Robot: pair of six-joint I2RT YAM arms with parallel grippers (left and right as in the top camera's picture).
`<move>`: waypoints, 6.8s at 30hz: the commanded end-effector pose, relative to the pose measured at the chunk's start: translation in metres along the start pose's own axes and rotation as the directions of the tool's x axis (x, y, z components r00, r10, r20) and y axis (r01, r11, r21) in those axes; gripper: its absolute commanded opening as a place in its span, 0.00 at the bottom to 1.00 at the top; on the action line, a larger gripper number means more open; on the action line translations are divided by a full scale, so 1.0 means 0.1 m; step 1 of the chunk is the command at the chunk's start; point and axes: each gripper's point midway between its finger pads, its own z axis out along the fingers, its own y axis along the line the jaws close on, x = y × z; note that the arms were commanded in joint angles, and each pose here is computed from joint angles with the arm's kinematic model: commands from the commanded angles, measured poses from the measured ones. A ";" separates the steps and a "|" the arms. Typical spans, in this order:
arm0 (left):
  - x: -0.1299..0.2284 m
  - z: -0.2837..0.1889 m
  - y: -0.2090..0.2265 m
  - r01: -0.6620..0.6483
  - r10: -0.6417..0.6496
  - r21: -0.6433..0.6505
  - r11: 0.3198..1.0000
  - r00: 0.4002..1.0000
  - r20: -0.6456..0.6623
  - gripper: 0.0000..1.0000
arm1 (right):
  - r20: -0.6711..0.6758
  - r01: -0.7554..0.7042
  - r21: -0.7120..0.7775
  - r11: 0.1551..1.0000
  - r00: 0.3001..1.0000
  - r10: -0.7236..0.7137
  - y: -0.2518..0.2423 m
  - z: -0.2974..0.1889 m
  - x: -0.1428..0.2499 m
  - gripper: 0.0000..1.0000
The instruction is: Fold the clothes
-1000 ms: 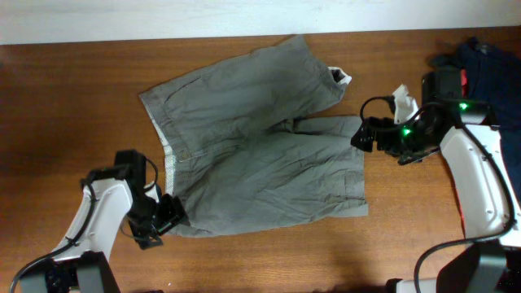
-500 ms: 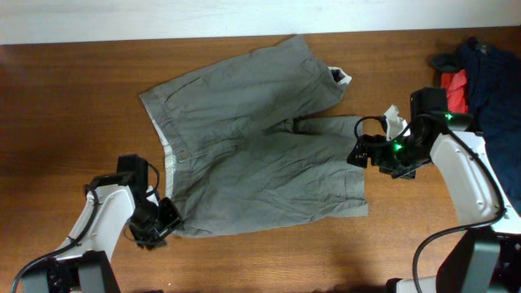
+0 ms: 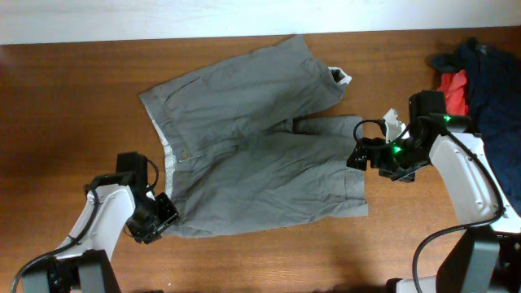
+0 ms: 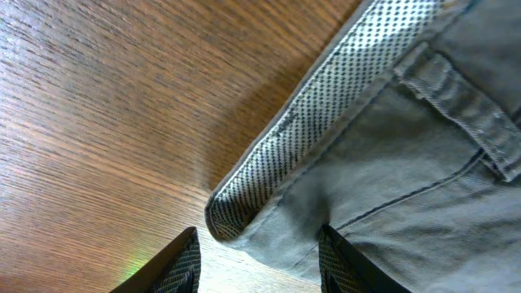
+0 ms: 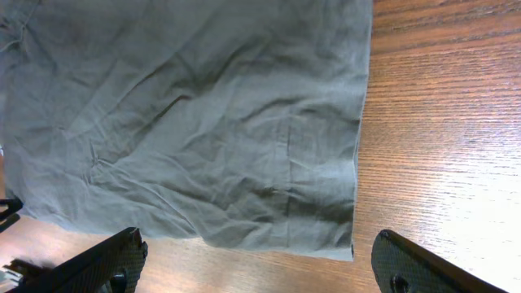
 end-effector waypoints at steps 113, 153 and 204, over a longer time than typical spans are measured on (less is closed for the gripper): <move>-1.31 -1.43 0.26 0.090 0.057 -0.342 0.935 0.916 0.397 0.99 | 0.367 -0.085 0.001 0.996 0.927 0.079 0.07 0.00 -1.63 0.53; -0.59 -0.13 -0.66 -0.361 0.383 -0.130 0.923 0.888 0.254 0.02 | -0.119 -0.216 0.040 0.975 0.968 0.220 -0.32 0.84 0.00 0.07; -0.64 -0.66 -0.87 -0.574 0.553 -0.048 0.817 0.760 0.342 0.03 | 0.565 0.384 -0.169 0.907 0.792 -0.230 0.85 0.19 -1.48 0.04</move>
